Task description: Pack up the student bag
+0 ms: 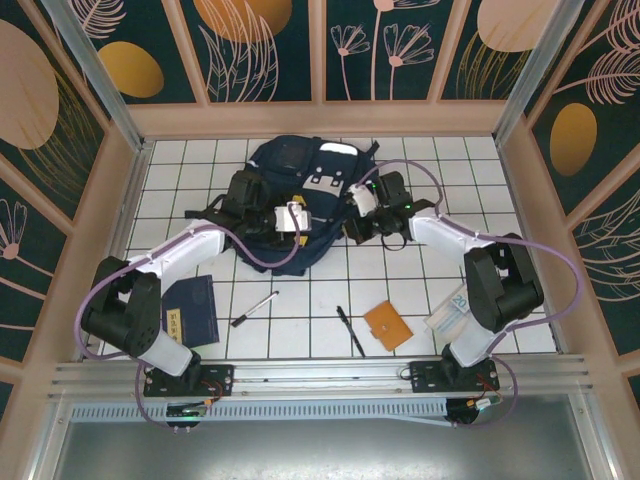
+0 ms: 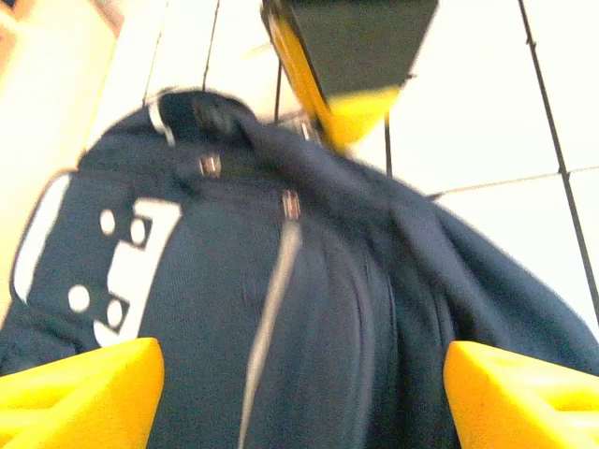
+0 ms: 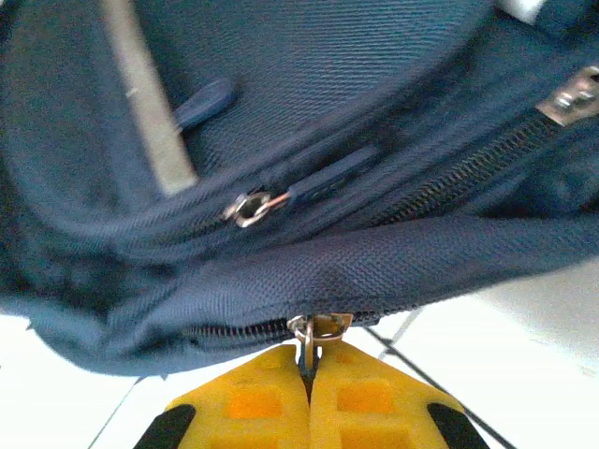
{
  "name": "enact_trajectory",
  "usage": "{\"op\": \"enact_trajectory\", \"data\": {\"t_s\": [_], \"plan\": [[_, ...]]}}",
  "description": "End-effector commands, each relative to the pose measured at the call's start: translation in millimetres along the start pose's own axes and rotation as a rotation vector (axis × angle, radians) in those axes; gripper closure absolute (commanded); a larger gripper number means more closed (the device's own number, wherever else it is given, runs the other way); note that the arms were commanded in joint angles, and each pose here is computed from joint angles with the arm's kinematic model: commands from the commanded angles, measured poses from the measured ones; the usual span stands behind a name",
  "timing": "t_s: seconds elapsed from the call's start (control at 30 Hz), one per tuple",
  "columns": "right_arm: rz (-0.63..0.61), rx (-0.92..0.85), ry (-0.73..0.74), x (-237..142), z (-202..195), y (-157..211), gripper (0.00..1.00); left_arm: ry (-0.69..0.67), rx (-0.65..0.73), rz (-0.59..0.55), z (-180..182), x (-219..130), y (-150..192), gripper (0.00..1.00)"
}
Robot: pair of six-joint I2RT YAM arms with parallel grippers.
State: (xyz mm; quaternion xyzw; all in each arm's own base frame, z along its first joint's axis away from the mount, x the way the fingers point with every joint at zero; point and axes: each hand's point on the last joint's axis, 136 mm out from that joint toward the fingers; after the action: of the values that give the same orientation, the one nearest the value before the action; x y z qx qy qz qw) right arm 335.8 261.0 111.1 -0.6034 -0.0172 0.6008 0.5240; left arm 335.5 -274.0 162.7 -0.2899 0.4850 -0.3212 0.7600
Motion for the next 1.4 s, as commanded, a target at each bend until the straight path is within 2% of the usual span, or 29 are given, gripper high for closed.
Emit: {"op": "enact_trajectory", "data": {"t_s": [0.0, 0.23, 0.3, 0.37, 0.43, 0.57, 0.77, 0.83, 1.0, 1.17, 1.3, 1.37], "plan": [[-0.102, -0.11, -0.106, -18.3, 33.2, -35.0, 1.0, 0.12, -0.068, -0.025, -28.0, 14.4, -5.7, 0.22], [-0.086, -0.133, -0.131, -16.1, 42.0, -33.1, 1.0, 0.111, -0.145, 0.072, -31.2, 26.5, 16.7, 0.22], [-0.083, -0.14, -0.144, -15.9, 45.9, -32.3, 1.0, 0.061, -0.156, 0.126, -23.8, 27.7, 27.6, 0.25], [-0.083, -0.15, -0.15, -16.2, 50.3, -32.3, 1.0, -0.028, -0.176, 0.205, -9.7, 28.4, 44.2, 0.4], [-0.084, -0.158, -0.146, -17.8, 51.5, -31.7, 1.0, -0.109, -0.189, 0.285, 4.0, 26.4, 59.2, 0.61], [-0.045, -0.157, -0.045, -13.9, 30.8, -21.3, 1.0, -0.113, -0.156, 0.324, 10.2, 20.2, 57.1, 1.0], [0.073, -0.009, 0.312, -0.5, -58.2, 4.0, 1.0, -0.071, -0.032, 0.155, -1.2, -0.3, 13.6, 1.0], [0.082, 0.098, 0.419, -1.3, -95.2, 10.6, 1.0, -0.058, -0.013, 0.15, -4.6, -3.2, 11.2, 1.0], [0.056, 0.32, 0.533, -10.9, -154.7, 17.6, 0.97, -0.003, -0.007, 0.187, -16.0, -0.1, 22.3, 1.0], [0.003, 0.37, 0.486, -17.3, -154.6, 10.4, 0.84, -0.003, -0.032, 0.124, -16.6, 1.9, 12.6, 1.0], [-0.039, 0.342, 0.406, -28.5, -131.2, 5.8, 0.64, -0.049, -0.088, 0.056, -3.4, 3.6, -3.4, 1.0], [-0.057, 0.338, 0.386, -38.6, -119.7, 6.3, 0.6, -0.068, -0.133, 0.023, 6.9, 5.6, -14.3, 1.0]]}}
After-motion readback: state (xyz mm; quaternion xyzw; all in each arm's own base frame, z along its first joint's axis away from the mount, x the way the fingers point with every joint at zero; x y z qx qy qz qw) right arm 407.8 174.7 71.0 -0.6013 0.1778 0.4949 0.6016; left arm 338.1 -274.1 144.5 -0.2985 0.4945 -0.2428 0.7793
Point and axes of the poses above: each hand's point on the last joint's axis, 136 mm out from that joint toward the fingers, its own x axis out along the fingers, its own z axis along the line the jaws close on, y = z × x, and after that the axes turned 7 degrees about -x, right-handed
